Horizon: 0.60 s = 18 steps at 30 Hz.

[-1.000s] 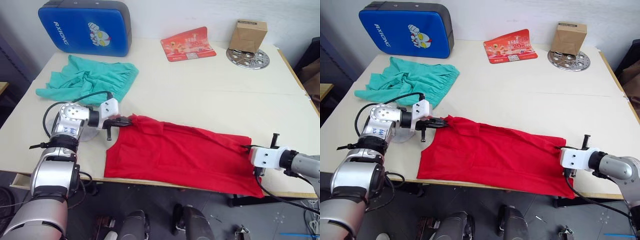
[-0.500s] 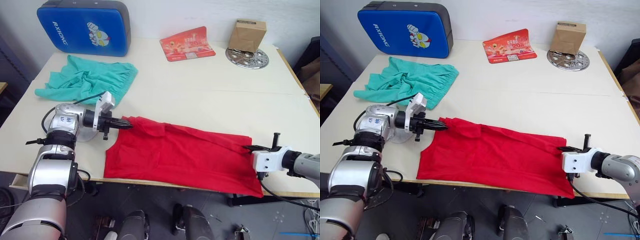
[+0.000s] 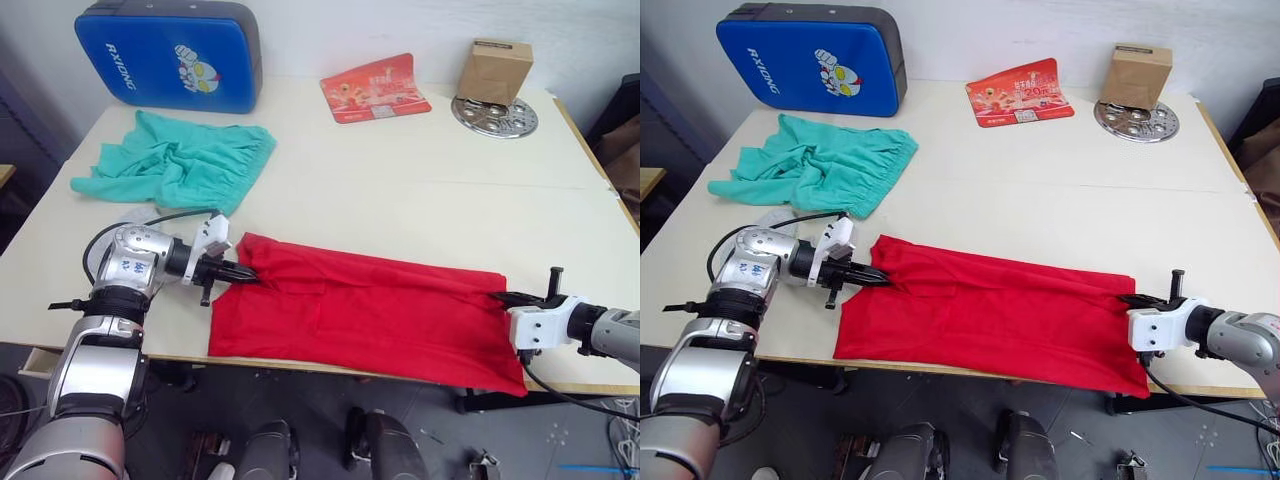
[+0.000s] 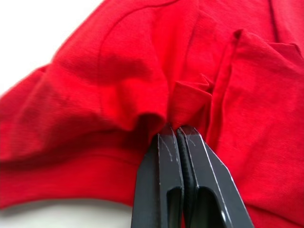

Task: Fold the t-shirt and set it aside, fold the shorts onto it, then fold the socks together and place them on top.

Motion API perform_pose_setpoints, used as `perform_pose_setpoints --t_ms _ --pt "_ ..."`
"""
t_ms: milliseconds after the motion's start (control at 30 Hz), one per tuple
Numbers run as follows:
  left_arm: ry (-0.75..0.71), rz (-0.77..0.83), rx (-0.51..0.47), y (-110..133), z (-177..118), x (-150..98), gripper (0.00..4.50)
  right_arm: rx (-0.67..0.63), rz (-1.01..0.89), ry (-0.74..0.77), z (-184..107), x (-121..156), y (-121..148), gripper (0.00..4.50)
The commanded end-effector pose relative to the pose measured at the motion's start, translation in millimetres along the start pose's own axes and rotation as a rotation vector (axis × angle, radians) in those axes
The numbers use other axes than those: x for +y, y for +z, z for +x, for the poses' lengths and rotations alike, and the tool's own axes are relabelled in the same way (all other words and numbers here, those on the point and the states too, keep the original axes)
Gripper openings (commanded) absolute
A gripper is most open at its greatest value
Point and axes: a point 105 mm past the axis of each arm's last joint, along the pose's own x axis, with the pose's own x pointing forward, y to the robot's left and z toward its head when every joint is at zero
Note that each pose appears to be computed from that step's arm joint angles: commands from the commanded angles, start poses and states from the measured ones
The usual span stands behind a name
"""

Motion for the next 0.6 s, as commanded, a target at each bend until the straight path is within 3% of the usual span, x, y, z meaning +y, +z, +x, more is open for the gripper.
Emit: perform_pose_setpoints --t_ms 33,67,167,400,500,533,600 --pt "0.012 0.026 0.010 9.5 -4.3 3.2 0.03 -0.015 0.036 -0.025 0.1 -5.3 3.3 0.00" --pt "0.015 0.019 0.006 10.2 -4.2 3.7 0.21 -0.016 0.050 -0.038 0.1 -8.0 3.5 0.00" --pt "0.012 -0.019 -0.006 13.4 -6.3 4.3 0.92 -0.037 0.103 -0.054 -1.0 -13.9 7.0 0.70" --pt "-0.049 -0.139 -0.064 36.8 -36.7 -4.9 3.15 -0.129 0.323 -0.085 -22.9 -38.7 28.2 3.10" --pt "-0.093 -0.188 -0.089 55.1 -51.0 -17.5 4.09 -0.178 0.550 -0.055 -36.9 -47.8 39.0 4.12" --pt "-0.111 -0.207 -0.110 63.2 -54.3 -21.7 4.40 -0.208 0.639 -0.042 -41.0 -52.1 44.9 4.16" --pt "-0.139 -0.240 -0.184 82.6 -58.4 -24.5 4.40 -0.278 0.789 -0.060 -43.8 -67.5 56.4 4.16"
